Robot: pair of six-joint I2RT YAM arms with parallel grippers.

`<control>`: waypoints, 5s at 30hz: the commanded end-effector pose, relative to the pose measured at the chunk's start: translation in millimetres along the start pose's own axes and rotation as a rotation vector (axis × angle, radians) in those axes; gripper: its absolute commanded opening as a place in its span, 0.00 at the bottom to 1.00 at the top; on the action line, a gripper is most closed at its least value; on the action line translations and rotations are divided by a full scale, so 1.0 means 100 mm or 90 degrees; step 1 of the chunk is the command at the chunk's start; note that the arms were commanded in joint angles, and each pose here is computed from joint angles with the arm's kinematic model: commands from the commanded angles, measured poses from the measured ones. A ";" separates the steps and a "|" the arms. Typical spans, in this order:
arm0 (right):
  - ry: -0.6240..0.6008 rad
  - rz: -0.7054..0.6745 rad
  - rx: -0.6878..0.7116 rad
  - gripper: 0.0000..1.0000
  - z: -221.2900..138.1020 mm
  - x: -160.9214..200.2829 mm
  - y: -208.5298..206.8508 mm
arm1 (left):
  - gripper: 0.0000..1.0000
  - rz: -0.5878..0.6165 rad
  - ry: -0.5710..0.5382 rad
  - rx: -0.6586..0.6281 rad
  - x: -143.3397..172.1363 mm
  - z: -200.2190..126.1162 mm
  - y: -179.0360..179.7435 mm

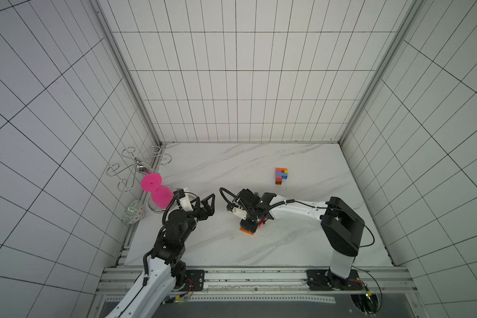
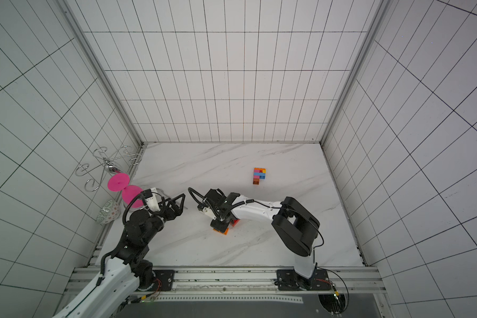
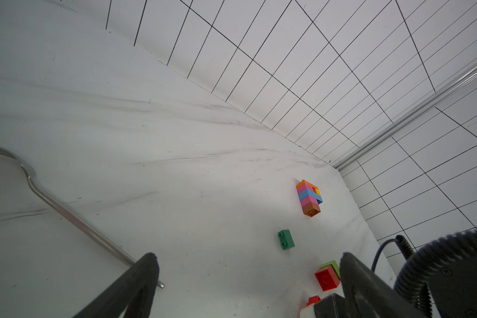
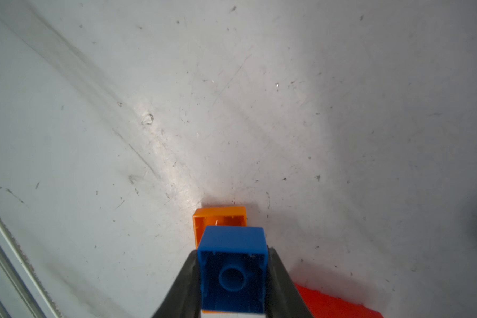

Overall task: Assemble the letter p with lego
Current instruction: Assemble the lego brick with the lego brick, then pick up the lego brick from the center of the board.

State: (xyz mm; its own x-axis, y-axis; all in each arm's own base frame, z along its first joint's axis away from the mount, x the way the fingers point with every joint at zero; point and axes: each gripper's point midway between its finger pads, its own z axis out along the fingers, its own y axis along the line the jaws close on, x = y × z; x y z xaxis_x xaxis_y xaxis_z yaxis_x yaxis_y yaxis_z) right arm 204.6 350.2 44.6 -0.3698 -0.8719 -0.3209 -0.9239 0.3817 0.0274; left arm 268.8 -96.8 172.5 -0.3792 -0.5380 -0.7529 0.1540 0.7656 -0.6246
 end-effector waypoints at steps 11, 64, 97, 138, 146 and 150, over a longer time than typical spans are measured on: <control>0.036 -0.037 -0.007 0.00 0.09 0.09 0.09 | 0.98 -0.002 0.011 -0.025 0.06 0.03 0.11; -0.138 0.333 0.134 0.73 -0.93 0.17 -1.03 | 0.97 0.034 0.145 0.091 0.48 0.29 -0.23; -0.297 0.662 -0.037 0.74 -1.16 0.69 -1.70 | 0.97 0.422 0.503 0.066 1.63 1.62 -0.75; -0.362 0.712 -0.120 0.74 -1.40 1.07 -1.67 | 0.72 0.604 0.638 0.083 2.35 1.54 -0.73; -0.360 0.713 -0.120 0.73 -1.38 1.08 -1.68 | 0.71 0.605 0.625 0.094 2.39 1.44 -0.86; -0.359 0.713 -0.121 0.73 -1.37 1.07 -1.67 | 0.71 0.623 0.589 0.051 2.25 1.53 -0.82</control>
State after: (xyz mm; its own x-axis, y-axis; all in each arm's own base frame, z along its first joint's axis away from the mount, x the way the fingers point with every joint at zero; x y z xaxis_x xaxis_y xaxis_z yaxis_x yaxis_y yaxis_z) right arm 310.2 152.0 145.7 -0.8949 0.1707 -0.4124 -0.1626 0.7358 0.6574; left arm 308.8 -348.5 23.3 -0.5280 0.6701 -0.5218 0.7818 0.6234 0.0095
